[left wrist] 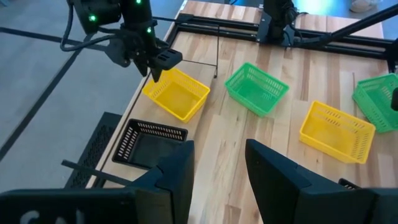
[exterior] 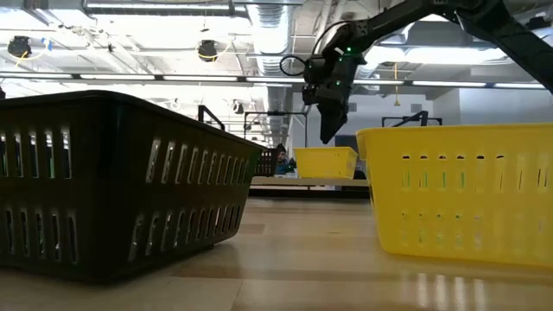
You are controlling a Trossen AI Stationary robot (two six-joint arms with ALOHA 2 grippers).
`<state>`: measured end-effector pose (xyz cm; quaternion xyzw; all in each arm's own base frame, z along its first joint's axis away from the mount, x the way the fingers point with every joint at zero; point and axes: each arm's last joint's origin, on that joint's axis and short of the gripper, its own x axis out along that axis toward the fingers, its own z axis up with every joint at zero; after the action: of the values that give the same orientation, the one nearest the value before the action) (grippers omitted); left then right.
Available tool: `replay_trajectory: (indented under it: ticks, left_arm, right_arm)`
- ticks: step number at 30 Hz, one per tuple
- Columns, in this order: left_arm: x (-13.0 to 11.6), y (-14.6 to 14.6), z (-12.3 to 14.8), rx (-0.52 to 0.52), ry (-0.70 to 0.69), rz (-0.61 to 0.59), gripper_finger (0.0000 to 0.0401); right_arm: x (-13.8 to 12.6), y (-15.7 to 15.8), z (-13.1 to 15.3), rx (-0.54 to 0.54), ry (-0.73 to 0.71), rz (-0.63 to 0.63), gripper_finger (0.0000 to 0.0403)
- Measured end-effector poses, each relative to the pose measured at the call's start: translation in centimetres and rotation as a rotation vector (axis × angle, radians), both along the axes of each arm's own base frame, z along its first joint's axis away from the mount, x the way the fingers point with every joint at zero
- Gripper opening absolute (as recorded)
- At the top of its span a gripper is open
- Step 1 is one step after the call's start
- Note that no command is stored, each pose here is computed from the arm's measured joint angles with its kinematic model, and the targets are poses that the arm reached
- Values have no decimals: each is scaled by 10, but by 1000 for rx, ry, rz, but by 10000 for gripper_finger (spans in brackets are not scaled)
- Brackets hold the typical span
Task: Stack baskets on shelf by color
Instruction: Adjust the yellow bin on the shelf
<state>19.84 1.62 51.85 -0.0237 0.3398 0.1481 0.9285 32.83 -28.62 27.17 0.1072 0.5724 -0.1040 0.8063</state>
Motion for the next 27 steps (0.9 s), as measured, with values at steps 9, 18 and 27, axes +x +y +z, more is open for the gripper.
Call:
replay_trajectory:
  ticks: [9,18,27]
  left_arm:
    - [0,0,0,-14,-5,12,132]
    - [0,0,0,-11,-3,9,132]
    - [0,0,0,5,3,18,132]
  right_arm:
    - [3,-8,-25,71,34,-3,210]
    - [12,-7,-52,147,88,6,188]
    - [21,-2,-24,75,15,37,170]
